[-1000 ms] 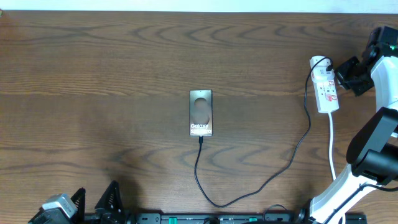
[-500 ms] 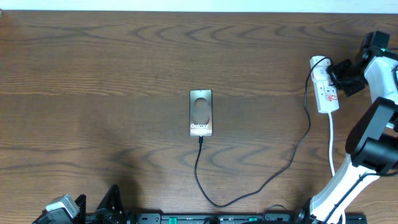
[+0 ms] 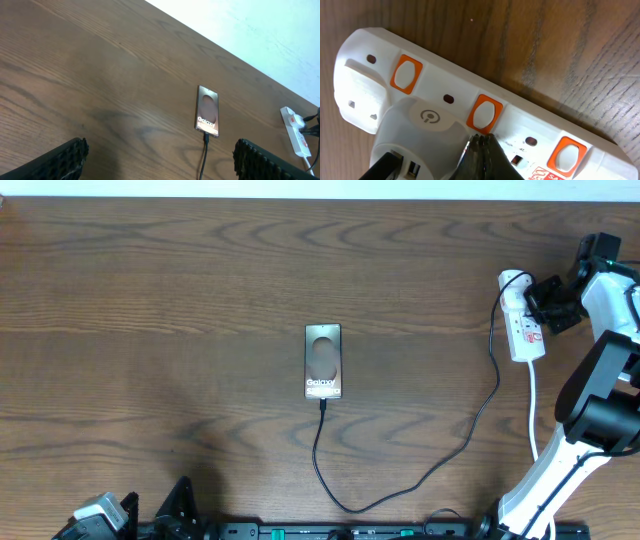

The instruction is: Plug charger to phone and switch on socket

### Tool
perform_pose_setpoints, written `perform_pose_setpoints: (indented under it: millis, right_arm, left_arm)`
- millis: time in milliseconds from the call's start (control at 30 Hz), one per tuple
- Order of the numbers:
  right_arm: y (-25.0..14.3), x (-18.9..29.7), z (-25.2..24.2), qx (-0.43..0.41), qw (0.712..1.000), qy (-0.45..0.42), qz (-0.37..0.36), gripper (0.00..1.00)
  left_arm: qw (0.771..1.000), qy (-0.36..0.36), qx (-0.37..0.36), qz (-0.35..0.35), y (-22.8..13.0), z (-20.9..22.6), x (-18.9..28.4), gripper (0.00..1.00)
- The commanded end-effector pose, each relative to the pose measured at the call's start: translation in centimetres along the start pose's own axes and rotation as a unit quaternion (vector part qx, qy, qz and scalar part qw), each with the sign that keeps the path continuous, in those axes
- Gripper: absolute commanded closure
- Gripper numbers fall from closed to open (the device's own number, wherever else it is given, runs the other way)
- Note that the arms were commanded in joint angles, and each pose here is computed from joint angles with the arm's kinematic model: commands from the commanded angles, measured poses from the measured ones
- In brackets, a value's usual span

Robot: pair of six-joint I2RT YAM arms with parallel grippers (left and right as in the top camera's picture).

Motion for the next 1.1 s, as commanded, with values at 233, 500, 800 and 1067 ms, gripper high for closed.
perform_pose_setpoints:
  millis: [233,500,800,1067]
  right_arm:
    - [1.3,0.5,-0.3,-0.004,1.0,0.011,-0.019,0.99]
    - [0.7,-0.7,0.2,0.005,1.0,0.009,-0.007,0.99]
    - [-1.7,-4.3,1.3,0.029,0.999,-0.002,0.041,0.99]
    - [-3.0,-5.5,0.9,0.037,0.996,-0.001,0.082,0.99]
  left_arm:
    - [1.0,0.0,-0.001,-0.009,0.2,0.0,0.3,0.06]
    - [1.0,0.0,-0.001,-0.009,0.2,0.0,0.3,0.06]
    - [1.0,0.0,-0.001,-0.009,0.2,0.0,0.3,0.06]
    - [1.0,0.0,-0.001,-0.009,0.2,0.0,0.3,0.06]
Point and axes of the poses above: each gripper's point midway between its finger pads, its own x axis back along the fingers, its own z axis along the line the jaws close on, y = z × x, the point moved 6 cm from there along x, back along the fingers, and after that the axes turned 15 degrees about x, right-handed, at the moved point
